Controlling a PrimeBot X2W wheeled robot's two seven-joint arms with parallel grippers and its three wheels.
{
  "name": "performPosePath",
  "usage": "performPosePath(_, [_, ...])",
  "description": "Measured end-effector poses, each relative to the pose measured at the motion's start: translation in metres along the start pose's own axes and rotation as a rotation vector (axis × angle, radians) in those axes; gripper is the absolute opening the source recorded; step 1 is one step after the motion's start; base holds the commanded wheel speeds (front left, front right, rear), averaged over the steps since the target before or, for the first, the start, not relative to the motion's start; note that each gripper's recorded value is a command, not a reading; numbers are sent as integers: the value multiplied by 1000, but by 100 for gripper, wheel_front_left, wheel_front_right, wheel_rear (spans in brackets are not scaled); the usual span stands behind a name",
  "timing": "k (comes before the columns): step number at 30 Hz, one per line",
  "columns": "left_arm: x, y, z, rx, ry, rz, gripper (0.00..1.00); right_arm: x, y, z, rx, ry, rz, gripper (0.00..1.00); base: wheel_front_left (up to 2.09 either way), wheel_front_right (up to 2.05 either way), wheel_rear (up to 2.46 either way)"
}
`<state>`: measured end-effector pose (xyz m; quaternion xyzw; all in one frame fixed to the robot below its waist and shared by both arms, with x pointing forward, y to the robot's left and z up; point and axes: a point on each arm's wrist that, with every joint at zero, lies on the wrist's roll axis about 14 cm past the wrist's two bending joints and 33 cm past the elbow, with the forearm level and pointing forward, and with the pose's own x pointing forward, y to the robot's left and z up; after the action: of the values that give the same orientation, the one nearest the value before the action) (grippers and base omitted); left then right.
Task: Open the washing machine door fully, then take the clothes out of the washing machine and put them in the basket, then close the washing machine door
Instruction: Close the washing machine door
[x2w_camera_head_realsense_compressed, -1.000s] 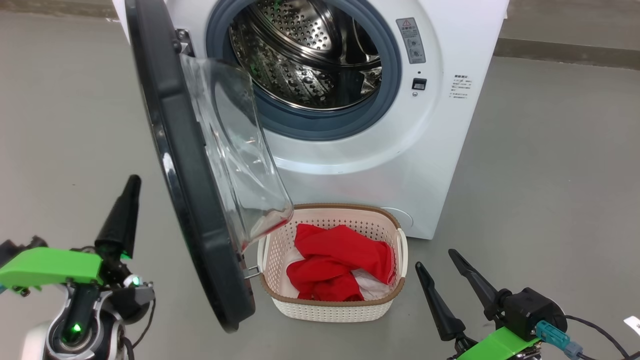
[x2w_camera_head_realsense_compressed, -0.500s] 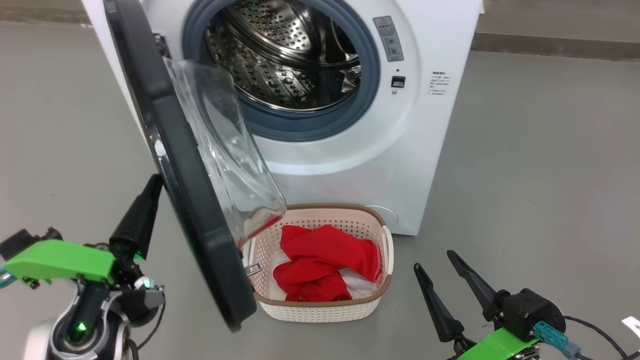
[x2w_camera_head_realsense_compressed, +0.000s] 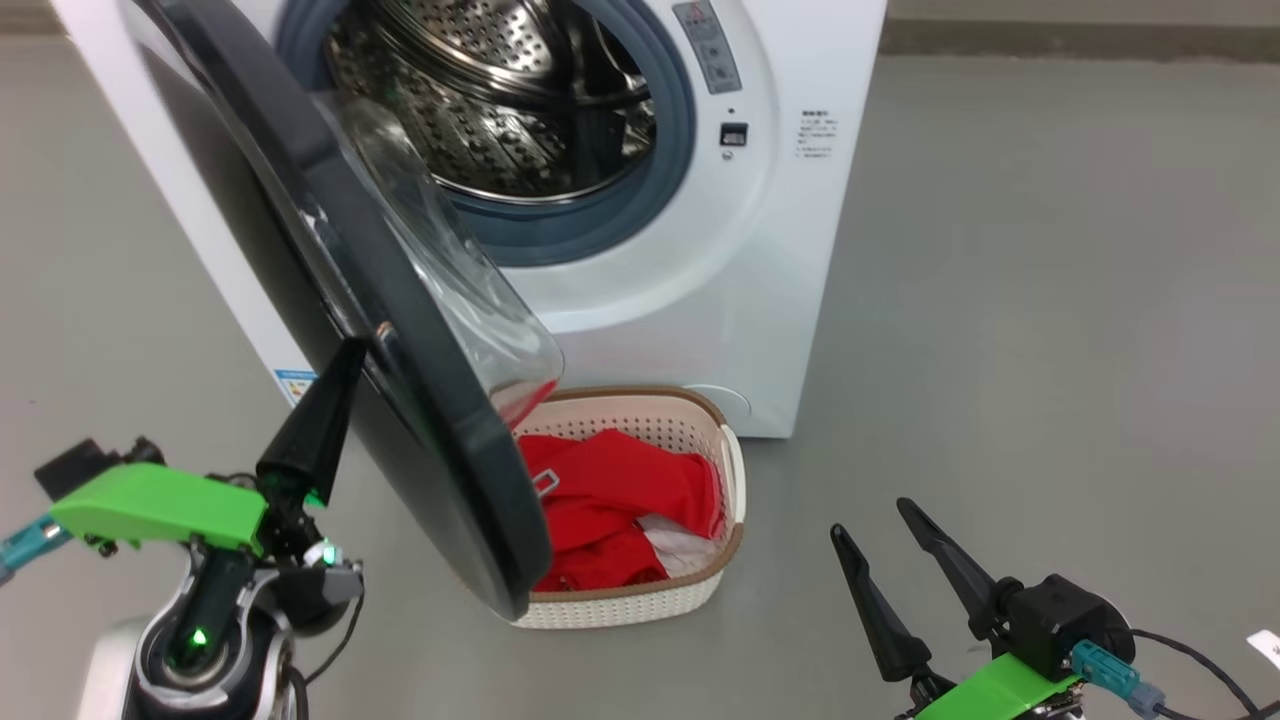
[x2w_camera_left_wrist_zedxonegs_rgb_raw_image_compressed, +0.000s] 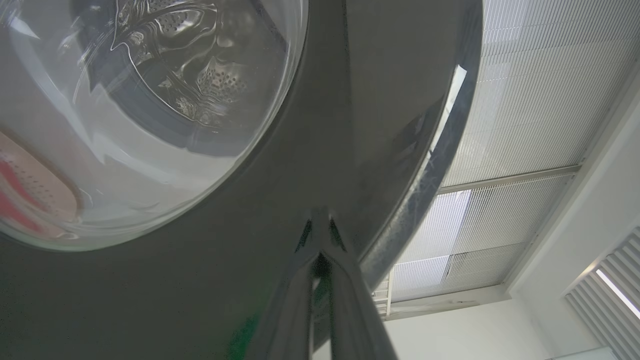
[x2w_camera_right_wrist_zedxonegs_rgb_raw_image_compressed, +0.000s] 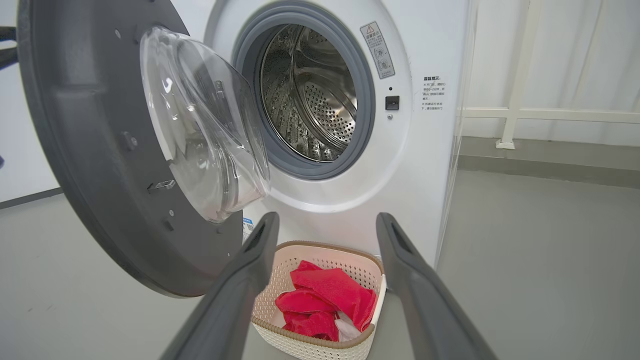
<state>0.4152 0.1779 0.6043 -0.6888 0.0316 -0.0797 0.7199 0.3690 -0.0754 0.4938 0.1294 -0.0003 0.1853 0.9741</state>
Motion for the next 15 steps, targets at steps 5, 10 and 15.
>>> performPosePath(5, [20,-5,-11,-5,21,-28,0,2,-10,2,-2,-6,-24,100,0,0,0])
performPosePath(10, [40,-5,-21,-24,42,-33,0,0,-21,3,-5,-7,-56,100,0,0,0])
performPosePath(15, [60,-7,-34,-31,67,-45,0,-5,-33,0,-2,2,-95,100,0,0,0])
